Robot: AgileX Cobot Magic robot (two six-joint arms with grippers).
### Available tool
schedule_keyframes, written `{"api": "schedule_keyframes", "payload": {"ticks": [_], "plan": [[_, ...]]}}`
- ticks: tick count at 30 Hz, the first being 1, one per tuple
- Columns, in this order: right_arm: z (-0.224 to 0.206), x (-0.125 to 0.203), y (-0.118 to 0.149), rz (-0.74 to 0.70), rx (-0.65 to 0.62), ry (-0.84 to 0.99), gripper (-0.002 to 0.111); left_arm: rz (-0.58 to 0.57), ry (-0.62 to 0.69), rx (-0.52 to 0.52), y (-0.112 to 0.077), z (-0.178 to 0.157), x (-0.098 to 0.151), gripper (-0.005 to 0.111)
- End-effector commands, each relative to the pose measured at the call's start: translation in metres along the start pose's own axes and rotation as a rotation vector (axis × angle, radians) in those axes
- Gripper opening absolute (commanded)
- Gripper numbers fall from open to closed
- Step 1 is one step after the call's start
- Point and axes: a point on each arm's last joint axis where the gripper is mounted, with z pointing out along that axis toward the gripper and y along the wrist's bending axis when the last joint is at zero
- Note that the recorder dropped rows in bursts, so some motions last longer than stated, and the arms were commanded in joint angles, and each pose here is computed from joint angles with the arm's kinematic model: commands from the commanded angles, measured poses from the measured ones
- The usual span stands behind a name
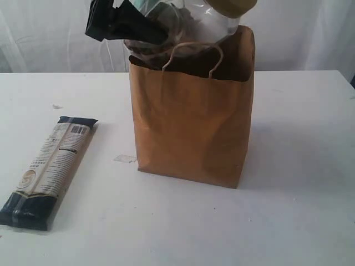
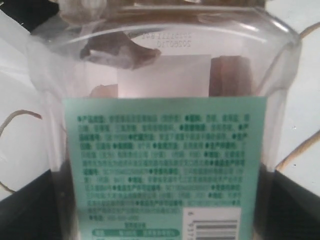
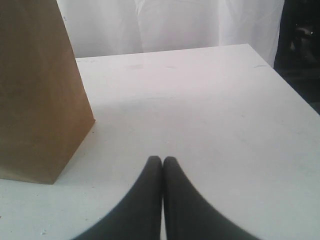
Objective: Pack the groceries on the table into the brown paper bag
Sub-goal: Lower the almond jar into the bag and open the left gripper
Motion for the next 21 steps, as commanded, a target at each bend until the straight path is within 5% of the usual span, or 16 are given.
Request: {"api": "schedule_keyframes", "payload": {"ticks": [1,18,21], "plan": [[0.0,-0.002,0.0,0.002,0.003,-0.016,0.0,-0.019,-0.04,-0.017,0.003,0.003,-0.004,0.0],[0.0,-0.002,0.0,0.002,0.003,-0.016,0.0,-0.112,-0.028,0.039,0.005,0.023,0.017,0.0],[0.0,-0.002,0.0,0.002,0.003,-0.016,0.0,-0.114,-0.022,0.043,0.005,0.025,0.019,0.01]]}}
